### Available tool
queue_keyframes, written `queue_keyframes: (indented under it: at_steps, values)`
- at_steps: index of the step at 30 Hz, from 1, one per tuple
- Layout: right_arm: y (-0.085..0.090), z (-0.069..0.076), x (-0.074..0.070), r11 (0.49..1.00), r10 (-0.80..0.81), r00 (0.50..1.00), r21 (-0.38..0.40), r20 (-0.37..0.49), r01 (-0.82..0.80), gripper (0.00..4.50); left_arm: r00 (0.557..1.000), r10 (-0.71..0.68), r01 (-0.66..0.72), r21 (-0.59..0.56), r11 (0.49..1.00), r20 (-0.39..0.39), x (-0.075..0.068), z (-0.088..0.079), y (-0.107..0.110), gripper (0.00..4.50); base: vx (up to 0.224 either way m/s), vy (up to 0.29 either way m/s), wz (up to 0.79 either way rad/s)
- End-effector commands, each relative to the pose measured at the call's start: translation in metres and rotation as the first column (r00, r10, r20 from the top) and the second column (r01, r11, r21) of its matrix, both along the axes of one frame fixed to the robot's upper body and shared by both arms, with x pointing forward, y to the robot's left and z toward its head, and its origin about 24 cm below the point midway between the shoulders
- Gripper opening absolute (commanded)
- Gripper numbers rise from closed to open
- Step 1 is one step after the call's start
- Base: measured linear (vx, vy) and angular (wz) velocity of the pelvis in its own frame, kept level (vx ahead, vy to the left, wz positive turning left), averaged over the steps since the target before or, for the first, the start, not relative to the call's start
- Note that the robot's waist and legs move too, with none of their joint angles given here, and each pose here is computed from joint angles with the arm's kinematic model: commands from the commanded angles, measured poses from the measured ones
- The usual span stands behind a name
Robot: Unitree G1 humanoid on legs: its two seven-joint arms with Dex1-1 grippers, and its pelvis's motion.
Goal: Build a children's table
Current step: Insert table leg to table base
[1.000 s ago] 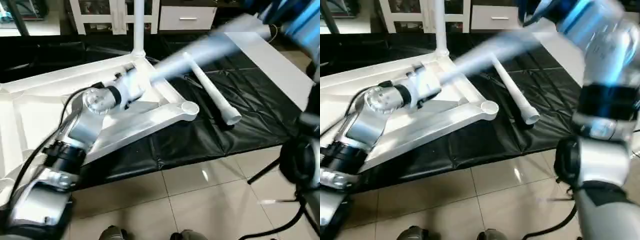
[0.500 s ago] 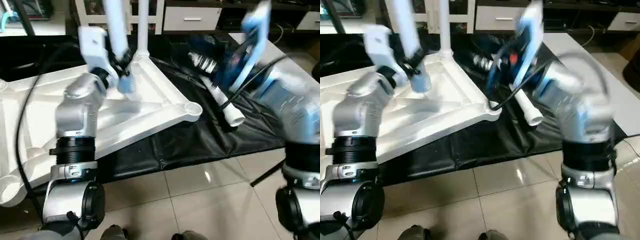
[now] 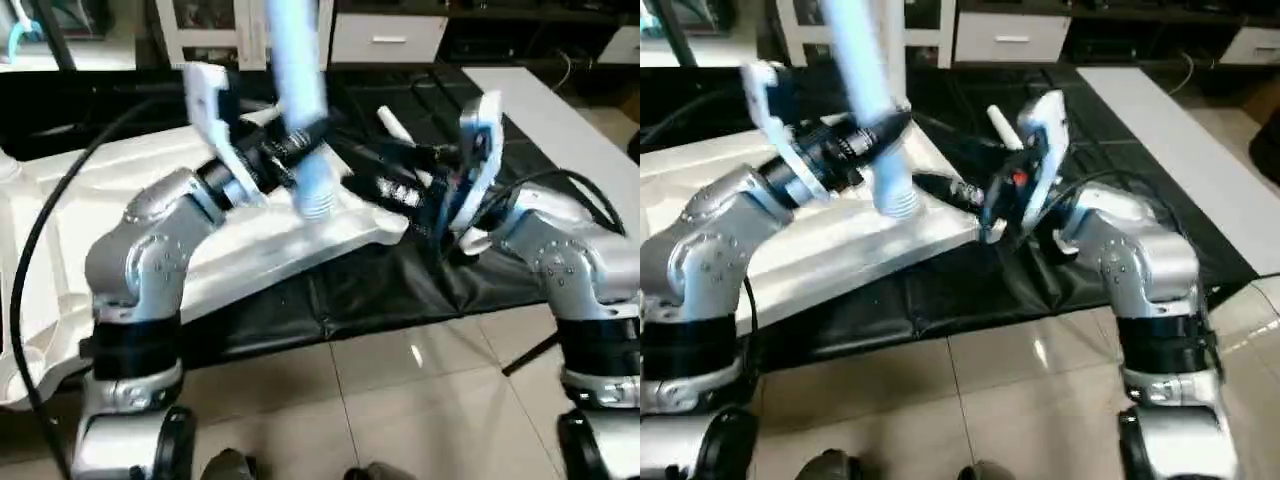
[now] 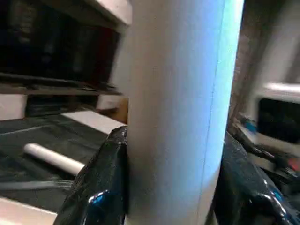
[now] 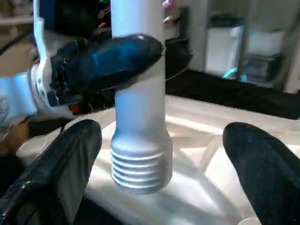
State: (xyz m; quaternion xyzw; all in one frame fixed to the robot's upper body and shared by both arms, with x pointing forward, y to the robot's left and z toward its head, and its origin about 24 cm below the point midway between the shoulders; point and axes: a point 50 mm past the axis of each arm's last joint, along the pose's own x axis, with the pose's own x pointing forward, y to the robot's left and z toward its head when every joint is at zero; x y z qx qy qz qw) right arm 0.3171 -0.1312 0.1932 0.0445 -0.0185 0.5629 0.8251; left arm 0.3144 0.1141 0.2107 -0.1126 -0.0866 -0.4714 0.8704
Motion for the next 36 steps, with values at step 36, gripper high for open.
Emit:
queue_keyframes:
  at_steps: [36]
  values:
    - [0.025,-0.011,0.004,0.951,0.292,0.950,-0.075,-0.111,-0.301,3.69,0.959,-0.284,0.284,0.063,0.957,-0.006,-0.031,-0.003,-0.034,2.01,0.000,0.000,0.00]
